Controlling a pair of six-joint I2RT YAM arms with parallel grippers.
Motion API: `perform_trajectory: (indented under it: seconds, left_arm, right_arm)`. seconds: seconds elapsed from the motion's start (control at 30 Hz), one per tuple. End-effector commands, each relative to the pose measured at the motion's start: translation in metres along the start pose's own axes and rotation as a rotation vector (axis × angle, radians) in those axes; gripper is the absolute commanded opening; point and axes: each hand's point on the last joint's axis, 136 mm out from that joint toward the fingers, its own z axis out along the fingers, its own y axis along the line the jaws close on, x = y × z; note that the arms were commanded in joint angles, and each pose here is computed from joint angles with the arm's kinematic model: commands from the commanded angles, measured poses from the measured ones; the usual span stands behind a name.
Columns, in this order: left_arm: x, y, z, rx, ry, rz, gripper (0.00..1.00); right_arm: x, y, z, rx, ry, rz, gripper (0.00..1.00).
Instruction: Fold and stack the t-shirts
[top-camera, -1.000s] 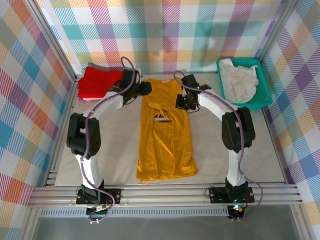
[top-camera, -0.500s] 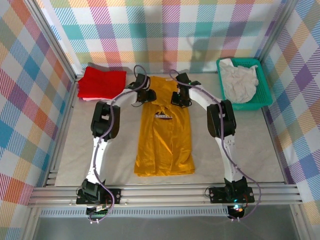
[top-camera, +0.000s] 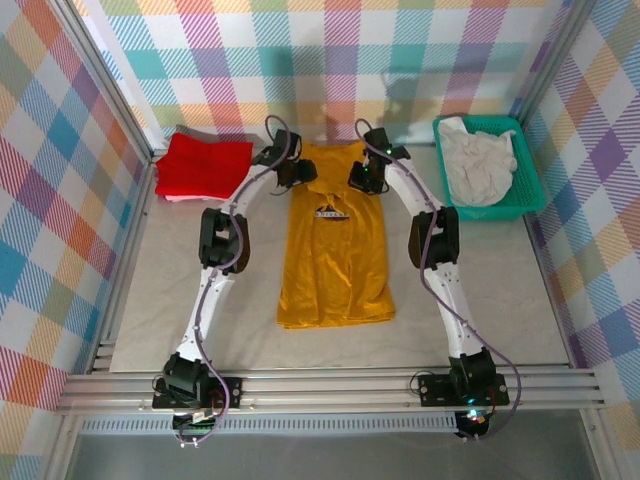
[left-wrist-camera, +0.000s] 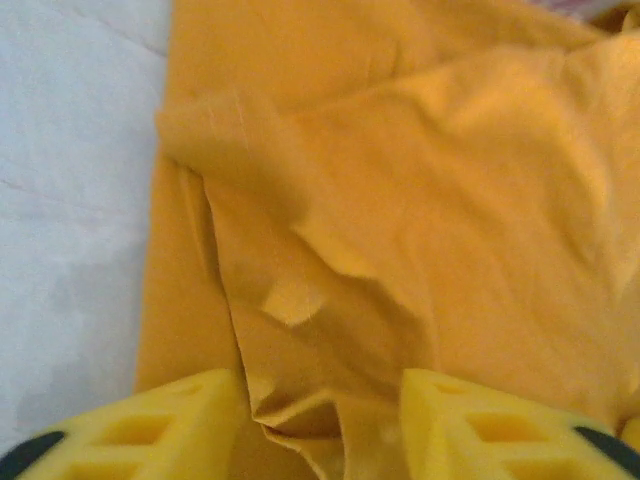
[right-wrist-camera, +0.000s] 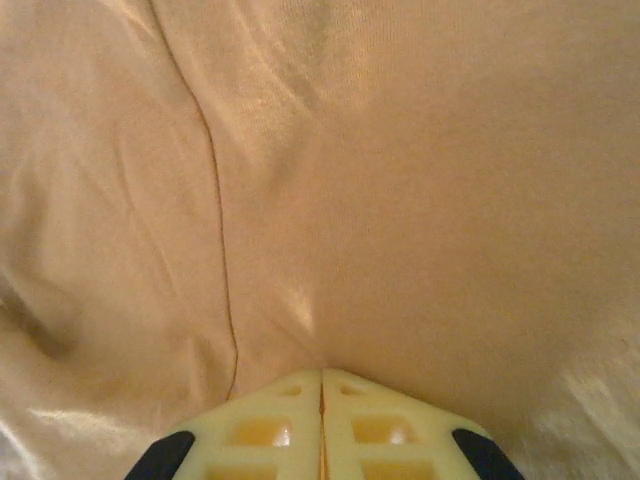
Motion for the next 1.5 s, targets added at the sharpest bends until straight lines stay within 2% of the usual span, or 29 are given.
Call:
perform_trajectory:
  seconds: [0.0,0.1,0.17,0.23,0.3,0.37,0.4,0.5,0.57,0.73,0.77,0.9,1.03,1.23,1.4,1.47]
  left_arm:
    - [-0.041,-0.025,-0.074,0.021,-0.065,0.033,0.54]
    - [-0.04,-0.051,-0.141,0.075,-0.127,0.07,0.6]
    - [-0.023,-0.064,-0.195,0.125,-0.216,0.09,0.63]
    - [0.01,-0.065,-0.233,0.16,-0.281,0.126,0.67]
    - [0.056,-0.051,-0.266,0.178,-0.307,0.137,0.83]
    - [0.104,-0.027,-0.278,0.2,-0.288,0.132,1.0]
    - [0.127,-0.012,-0.282,0.195,-0.273,0.128,1.0]
    - [0.187,0.028,-0.285,0.138,-0.179,0.117,1.0]
    - [0.219,0.042,-0.286,0.14,-0.103,0.087,1.0]
    - [0.276,0.056,-0.273,0.191,0.057,-0.068,0.76]
    - [0.285,0.058,-0.27,0.197,0.084,-0.093,0.75]
    - [0.311,0.063,-0.265,0.213,0.167,-0.146,0.76]
    - [0.327,0.063,-0.265,0.196,0.228,-0.133,0.74]
    - [0.348,0.056,-0.256,0.218,0.308,-0.119,0.69]
    - [0.362,0.053,-0.246,0.176,0.379,-0.082,0.66]
    - [0.366,0.05,-0.243,0.181,0.395,-0.073,0.62]
  right_arm:
    - [-0.003,0.046,-0.08,-0.103,-0.008,-0.041,0.14]
    - [0.014,0.073,-0.147,-0.153,-0.059,-0.117,0.2]
    - [0.037,0.082,-0.19,-0.205,-0.133,-0.169,0.24]
    - [0.074,0.071,-0.214,-0.24,-0.19,-0.197,0.28]
    - [0.117,0.052,-0.236,-0.28,-0.234,-0.223,0.34]
    - [0.157,0.025,-0.246,-0.27,-0.252,-0.243,0.38]
    - [0.177,0.007,-0.248,-0.244,-0.252,-0.232,0.4]
    - [0.226,-0.029,-0.243,-0.217,-0.192,-0.219,0.46]
    - [0.249,-0.049,-0.234,-0.183,-0.137,-0.181,0.48]
    - [0.277,-0.067,-0.209,-0.175,-0.005,-0.052,0.5]
    - [0.281,-0.071,-0.204,-0.157,0.021,-0.021,0.5]
    - [0.295,-0.08,-0.19,-0.16,0.091,0.051,0.5]
    - [0.311,-0.092,-0.182,-0.139,0.147,0.091,0.51]
    - [0.323,-0.105,-0.175,-0.112,0.161,0.096,0.53]
    - [0.326,-0.105,-0.171,-0.138,0.154,0.103,0.53]
    - [0.324,-0.106,-0.172,-0.133,0.138,0.093,0.54]
